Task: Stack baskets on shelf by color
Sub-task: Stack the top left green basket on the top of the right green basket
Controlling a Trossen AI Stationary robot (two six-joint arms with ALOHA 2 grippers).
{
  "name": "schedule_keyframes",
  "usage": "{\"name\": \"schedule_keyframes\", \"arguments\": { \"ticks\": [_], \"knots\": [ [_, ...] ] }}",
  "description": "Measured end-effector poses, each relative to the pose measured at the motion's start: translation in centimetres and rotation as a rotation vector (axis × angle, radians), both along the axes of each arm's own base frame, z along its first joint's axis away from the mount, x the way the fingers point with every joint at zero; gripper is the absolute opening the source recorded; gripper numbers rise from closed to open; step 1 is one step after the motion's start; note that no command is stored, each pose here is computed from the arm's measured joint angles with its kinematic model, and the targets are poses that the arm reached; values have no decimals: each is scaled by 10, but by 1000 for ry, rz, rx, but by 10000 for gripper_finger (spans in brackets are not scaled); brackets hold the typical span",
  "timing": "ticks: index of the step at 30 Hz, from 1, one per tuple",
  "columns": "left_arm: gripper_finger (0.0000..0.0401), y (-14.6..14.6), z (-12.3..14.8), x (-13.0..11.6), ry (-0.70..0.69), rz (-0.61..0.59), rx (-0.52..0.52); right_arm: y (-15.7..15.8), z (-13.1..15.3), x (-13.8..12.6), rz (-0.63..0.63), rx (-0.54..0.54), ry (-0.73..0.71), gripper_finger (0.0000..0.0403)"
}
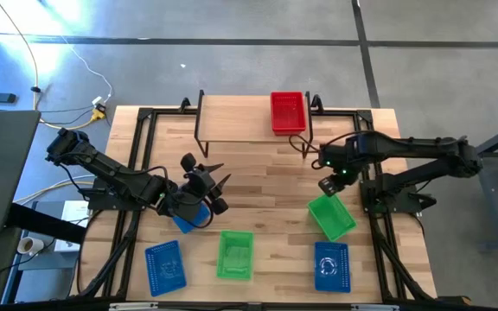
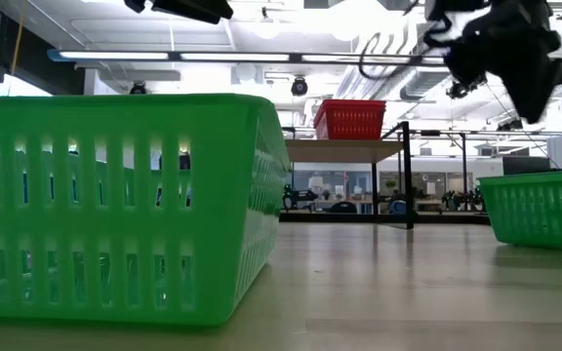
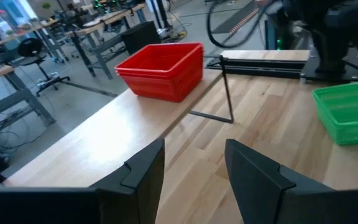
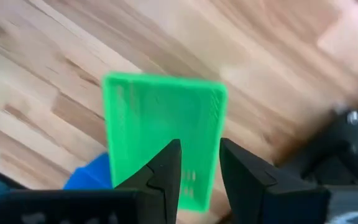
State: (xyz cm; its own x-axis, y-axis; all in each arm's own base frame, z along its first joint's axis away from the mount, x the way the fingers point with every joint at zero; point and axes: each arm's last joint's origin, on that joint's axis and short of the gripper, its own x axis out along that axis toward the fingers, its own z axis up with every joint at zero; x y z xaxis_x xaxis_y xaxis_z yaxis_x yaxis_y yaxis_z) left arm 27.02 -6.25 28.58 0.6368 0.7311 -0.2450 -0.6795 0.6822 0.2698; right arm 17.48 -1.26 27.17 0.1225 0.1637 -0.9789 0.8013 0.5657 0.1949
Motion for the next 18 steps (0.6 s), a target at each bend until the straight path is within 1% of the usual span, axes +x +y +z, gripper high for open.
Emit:
{"name": "schedule_keyframes", "arguments": {
  "ticks": [4,7,10,14,18],
  "knots": [
    [158,-1,0,0,3,-22,-15,8,4,7,20,-63,-64,98],
    [158,-1,0,0,3,-22,-16,14,-3,10,25,-81,-77,98],
    [158,-1,0,0,3,-22,-16,20,-13,9,24,-94,-65,98],
    [158,-1,-1,0,4,-22,-16,27,-22,8,-8,-123,-49,98],
    [158,-1,-1,0,4,-23,-16,33,-28,5,-29,-118,-25,98]
  ]
}}
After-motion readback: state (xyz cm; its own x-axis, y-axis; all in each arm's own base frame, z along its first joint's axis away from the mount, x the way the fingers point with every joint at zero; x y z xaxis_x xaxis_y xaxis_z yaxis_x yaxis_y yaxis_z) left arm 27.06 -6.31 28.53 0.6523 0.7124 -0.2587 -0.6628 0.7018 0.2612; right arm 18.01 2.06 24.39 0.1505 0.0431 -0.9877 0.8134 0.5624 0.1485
